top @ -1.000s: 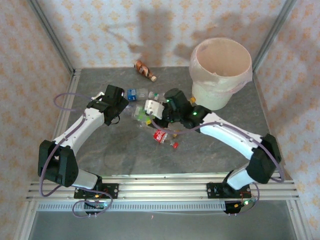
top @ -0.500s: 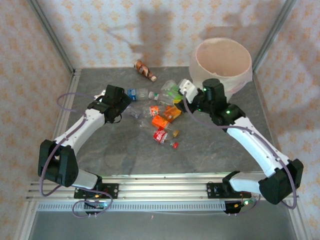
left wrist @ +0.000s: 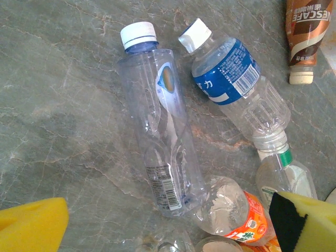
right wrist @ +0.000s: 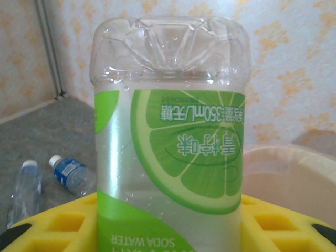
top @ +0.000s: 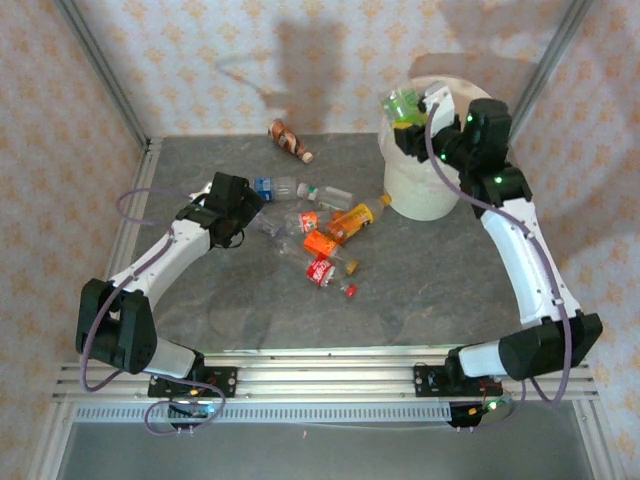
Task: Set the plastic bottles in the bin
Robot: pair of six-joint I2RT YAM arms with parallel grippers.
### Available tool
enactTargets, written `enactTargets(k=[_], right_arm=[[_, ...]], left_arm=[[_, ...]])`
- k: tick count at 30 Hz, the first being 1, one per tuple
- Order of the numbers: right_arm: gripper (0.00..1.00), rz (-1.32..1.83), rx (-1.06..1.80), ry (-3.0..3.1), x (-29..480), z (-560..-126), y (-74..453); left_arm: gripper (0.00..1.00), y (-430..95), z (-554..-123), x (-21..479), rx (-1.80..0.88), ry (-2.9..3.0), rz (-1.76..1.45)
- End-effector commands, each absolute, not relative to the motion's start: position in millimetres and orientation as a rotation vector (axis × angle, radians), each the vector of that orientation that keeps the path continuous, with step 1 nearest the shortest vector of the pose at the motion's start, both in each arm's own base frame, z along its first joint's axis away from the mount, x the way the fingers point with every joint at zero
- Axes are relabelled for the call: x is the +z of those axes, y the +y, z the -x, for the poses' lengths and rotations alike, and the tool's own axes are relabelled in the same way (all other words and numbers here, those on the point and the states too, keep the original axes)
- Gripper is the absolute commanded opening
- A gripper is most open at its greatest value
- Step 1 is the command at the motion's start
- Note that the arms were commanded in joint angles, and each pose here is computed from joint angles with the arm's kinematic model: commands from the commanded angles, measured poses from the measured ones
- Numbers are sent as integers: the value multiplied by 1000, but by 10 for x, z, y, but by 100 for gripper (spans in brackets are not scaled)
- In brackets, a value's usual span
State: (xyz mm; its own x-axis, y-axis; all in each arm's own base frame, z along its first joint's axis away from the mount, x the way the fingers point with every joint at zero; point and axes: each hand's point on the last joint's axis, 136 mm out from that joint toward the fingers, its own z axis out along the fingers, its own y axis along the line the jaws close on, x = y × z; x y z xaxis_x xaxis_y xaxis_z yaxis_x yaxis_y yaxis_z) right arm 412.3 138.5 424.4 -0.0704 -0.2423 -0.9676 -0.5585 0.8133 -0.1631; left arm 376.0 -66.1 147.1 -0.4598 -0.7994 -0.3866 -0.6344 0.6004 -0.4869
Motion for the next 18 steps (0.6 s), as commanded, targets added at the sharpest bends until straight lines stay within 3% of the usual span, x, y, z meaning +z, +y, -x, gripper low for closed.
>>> enactTargets(k=[1, 10, 18], right_arm=[[32, 613, 350, 1667, 4335, -4241, 1273], [33, 673, 405, 1747, 4331, -4478, 844], [33, 911, 335, 1962, 3810, -4504, 636]], left_arm=[[100, -624, -3717, 1395, -348, 2246, 1161], [100, -589, -3669, 1425, -343, 2231, 1157], [100, -565, -3598, 1380, -344, 2226, 1179]])
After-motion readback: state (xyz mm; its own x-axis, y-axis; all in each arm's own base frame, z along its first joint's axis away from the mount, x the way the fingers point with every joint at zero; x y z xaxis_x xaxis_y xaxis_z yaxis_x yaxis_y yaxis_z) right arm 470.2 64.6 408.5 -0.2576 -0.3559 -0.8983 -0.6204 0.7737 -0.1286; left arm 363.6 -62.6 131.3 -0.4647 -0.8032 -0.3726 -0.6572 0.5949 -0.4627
